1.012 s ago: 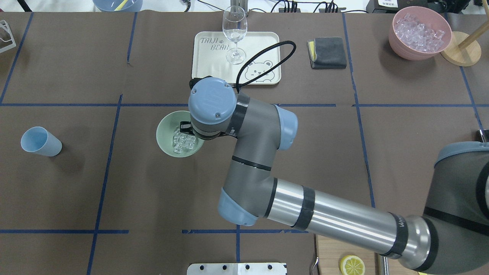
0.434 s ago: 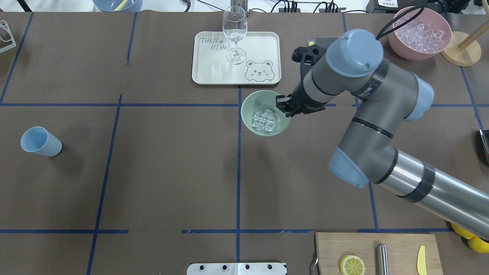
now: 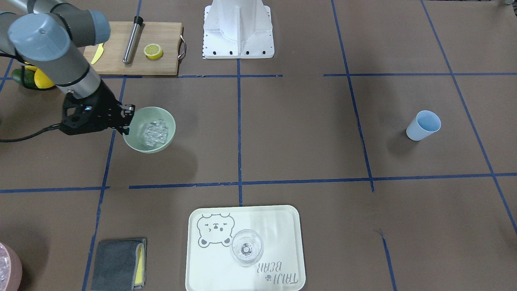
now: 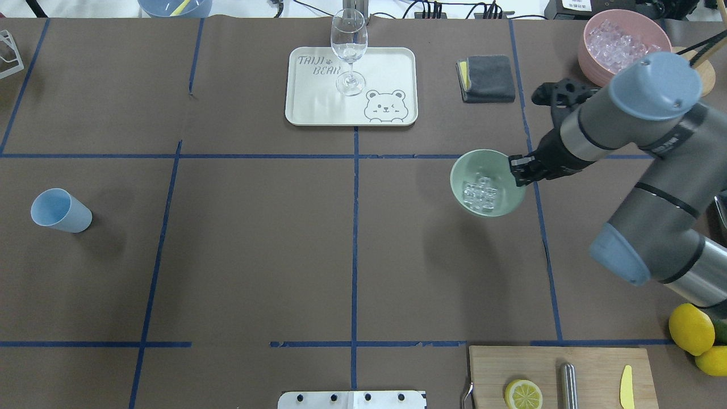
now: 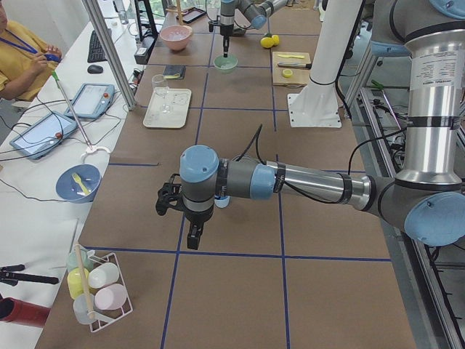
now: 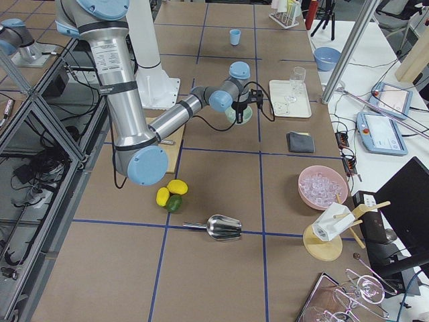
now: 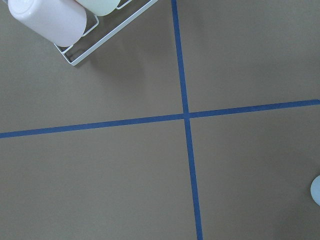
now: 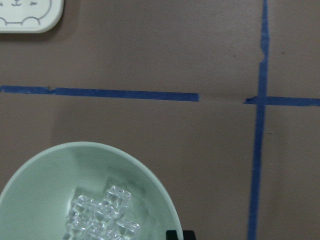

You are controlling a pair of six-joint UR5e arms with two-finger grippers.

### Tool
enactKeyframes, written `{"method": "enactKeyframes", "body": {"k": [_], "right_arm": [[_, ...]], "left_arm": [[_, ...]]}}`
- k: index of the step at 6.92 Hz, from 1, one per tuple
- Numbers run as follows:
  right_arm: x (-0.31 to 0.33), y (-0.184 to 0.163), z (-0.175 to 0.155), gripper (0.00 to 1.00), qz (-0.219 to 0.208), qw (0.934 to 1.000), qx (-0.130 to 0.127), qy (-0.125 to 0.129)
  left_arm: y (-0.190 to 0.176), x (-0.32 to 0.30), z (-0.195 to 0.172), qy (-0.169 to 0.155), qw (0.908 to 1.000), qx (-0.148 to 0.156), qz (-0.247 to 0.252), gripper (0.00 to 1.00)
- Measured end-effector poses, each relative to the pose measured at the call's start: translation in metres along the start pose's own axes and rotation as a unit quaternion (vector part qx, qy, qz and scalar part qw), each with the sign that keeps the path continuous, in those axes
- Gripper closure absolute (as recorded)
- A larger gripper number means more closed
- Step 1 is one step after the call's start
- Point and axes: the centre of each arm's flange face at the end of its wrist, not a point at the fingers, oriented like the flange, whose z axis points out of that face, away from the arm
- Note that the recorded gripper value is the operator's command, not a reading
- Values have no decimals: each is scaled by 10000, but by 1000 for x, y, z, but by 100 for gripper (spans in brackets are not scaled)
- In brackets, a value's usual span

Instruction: Pour ice into bowl

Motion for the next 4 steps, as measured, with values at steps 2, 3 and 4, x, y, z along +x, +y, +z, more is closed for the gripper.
{"method": "enactKeyframes", "body": {"k": [2, 3, 4], "right_arm": [[95, 25, 0, 100, -114, 9999, -5, 123], [135, 43, 2, 100, -121, 9999, 19, 58], [168, 57, 7, 100, -127, 9999, -1, -46]], "left_arm": [[0, 1, -1, 4, 10000, 7, 9, 0], [-1, 1, -1, 4, 10000, 12, 13, 0], [-1, 2, -1, 4, 10000, 16, 17, 0]]}}
